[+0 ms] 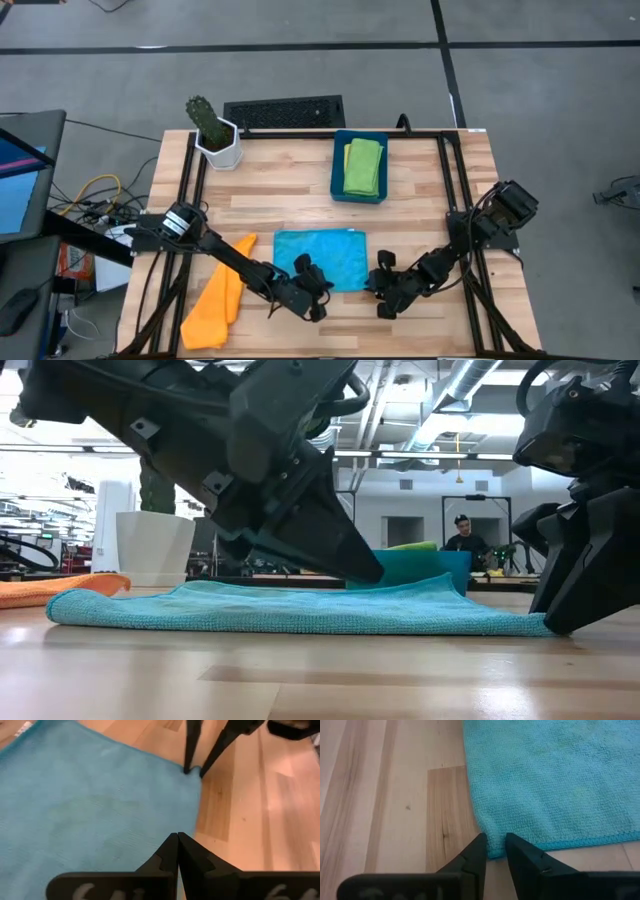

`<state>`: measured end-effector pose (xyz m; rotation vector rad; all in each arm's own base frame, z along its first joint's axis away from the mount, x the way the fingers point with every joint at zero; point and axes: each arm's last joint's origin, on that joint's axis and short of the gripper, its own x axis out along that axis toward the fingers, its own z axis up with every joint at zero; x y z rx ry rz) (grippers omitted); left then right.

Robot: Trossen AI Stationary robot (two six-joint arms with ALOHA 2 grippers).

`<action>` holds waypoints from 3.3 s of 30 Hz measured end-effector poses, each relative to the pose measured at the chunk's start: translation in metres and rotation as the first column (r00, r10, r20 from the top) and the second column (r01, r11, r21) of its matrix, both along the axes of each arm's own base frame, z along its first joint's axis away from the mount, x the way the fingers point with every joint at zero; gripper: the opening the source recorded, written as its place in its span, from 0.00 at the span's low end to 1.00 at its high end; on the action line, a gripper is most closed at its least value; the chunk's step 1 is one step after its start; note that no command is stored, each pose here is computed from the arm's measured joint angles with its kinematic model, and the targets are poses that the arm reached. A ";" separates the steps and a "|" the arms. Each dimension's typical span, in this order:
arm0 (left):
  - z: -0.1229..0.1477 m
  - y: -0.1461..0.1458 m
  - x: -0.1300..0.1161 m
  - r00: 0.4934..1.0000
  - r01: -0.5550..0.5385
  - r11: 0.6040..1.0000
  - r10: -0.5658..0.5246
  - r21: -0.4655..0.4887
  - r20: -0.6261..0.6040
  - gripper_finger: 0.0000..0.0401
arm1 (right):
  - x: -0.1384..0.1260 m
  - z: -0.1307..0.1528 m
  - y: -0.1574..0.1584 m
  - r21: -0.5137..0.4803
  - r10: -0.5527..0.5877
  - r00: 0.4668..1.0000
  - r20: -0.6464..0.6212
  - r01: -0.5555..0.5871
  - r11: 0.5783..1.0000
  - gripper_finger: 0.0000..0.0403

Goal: Fold microfiber towels
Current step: Fold the blue towel

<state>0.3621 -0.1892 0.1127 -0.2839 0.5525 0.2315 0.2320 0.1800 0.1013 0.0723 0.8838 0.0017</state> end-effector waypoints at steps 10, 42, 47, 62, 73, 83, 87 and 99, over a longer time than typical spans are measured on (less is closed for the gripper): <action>-0.006 -0.005 0.020 0.998 0.055 0.998 -0.055 0.007 -0.008 0.00 | 0.000 0.000 0.000 0.007 -0.004 1.000 0.000 0.004 1.000 0.24; -0.011 -0.013 0.025 0.988 0.138 0.986 -0.144 -0.089 -0.055 0.00 | 0.051 0.048 -0.008 -0.123 0.142 0.987 0.077 -0.132 0.984 0.09; 0.029 -0.014 0.021 0.987 0.160 0.979 -0.160 -0.125 0.012 0.00 | 0.055 0.050 -0.011 -0.101 0.176 0.980 0.089 -0.167 0.981 0.05; 0.010 -0.023 -0.008 0.978 0.062 0.998 -0.059 0.010 -0.202 0.00 | 0.063 0.054 -0.007 -0.082 0.214 0.961 0.175 -0.202 0.976 0.05; 0.007 -0.021 -0.008 0.977 0.051 0.998 -0.044 0.027 -0.210 0.00 | 0.085 0.049 -0.009 -0.072 0.261 0.940 0.218 -0.251 0.965 0.06; -0.009 -0.026 -0.005 0.975 0.047 0.999 -0.049 -0.013 -0.218 0.00 | 0.116 0.039 0.009 -0.069 0.334 0.920 0.202 -0.327 0.942 0.07; -0.008 -0.026 -0.005 0.975 0.049 0.999 -0.052 -0.017 -0.216 0.00 | 0.119 0.034 0.011 -0.068 0.339 0.923 0.182 -0.333 0.941 0.07; 0.022 -0.032 -0.001 0.938 0.135 0.991 -0.130 -0.006 -0.321 0.00 | 0.119 0.033 0.008 -0.074 0.352 0.921 0.165 -0.344 0.936 0.07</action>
